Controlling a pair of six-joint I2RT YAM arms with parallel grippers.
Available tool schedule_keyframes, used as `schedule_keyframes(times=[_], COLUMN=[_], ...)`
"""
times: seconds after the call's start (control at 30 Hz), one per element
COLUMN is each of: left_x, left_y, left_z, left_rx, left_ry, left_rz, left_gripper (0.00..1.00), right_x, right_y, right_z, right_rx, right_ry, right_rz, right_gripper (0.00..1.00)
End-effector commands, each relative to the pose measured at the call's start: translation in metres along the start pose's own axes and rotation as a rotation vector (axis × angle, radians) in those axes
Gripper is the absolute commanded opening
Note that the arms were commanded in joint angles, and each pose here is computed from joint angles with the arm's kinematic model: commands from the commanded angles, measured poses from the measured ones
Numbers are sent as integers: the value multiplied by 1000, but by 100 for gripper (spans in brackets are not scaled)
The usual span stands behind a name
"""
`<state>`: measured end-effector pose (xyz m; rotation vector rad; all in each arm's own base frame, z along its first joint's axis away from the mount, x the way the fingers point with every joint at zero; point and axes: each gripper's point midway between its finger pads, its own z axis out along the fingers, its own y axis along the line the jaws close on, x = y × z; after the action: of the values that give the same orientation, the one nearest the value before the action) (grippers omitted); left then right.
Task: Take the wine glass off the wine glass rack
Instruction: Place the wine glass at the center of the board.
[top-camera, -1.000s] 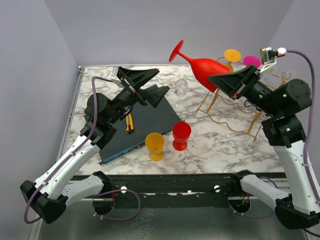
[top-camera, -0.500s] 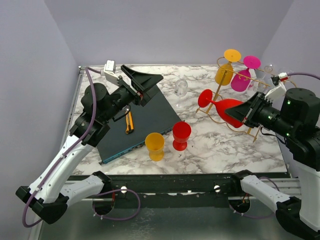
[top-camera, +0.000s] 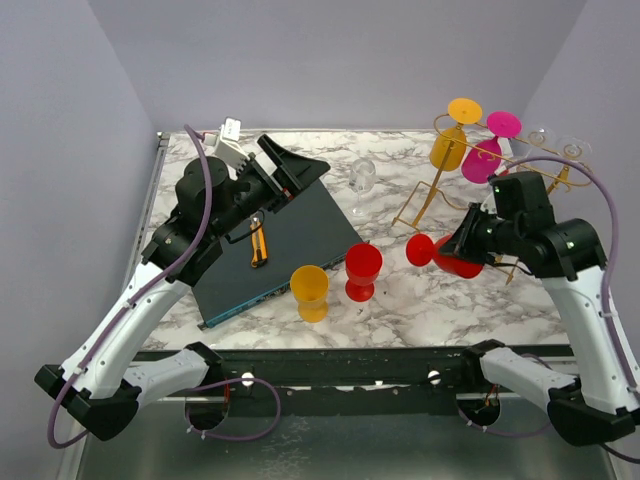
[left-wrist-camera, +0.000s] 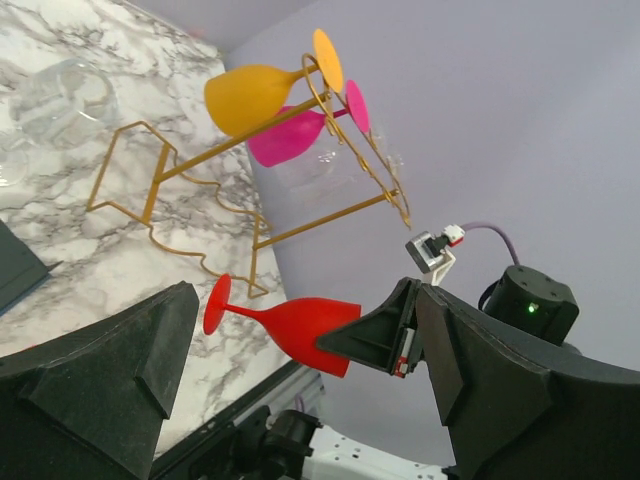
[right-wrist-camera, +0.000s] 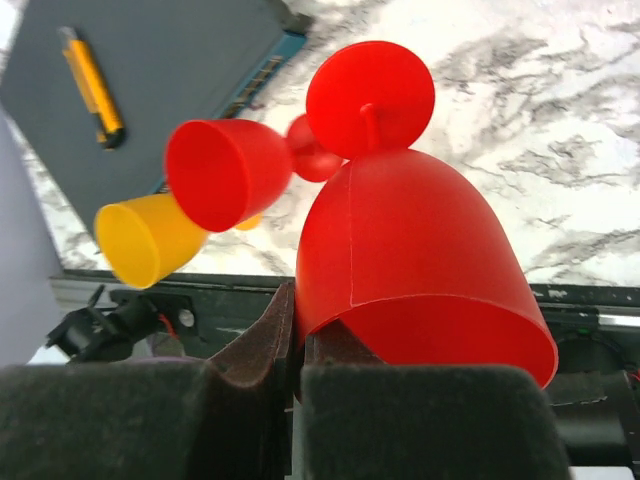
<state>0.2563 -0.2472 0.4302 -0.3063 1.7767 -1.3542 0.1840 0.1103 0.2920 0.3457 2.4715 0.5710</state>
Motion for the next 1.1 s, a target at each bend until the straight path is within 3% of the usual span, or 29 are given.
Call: schedule_keyframes(times=[0.0, 1.07], left_x=[-8, -36], left_y=[11, 50], left_z=[-2, -6], left_rx=[-52, -208], left_ry=[-28, -65], left_rz=[99, 252], left_gripper=[99, 99], right_x=[-2, 13], right_y=[-15, 4], right_z=[24, 156], right_rx=[82, 264], right_ry=[14, 192], right_rz=[-18, -167], right_gripper=[0, 0])
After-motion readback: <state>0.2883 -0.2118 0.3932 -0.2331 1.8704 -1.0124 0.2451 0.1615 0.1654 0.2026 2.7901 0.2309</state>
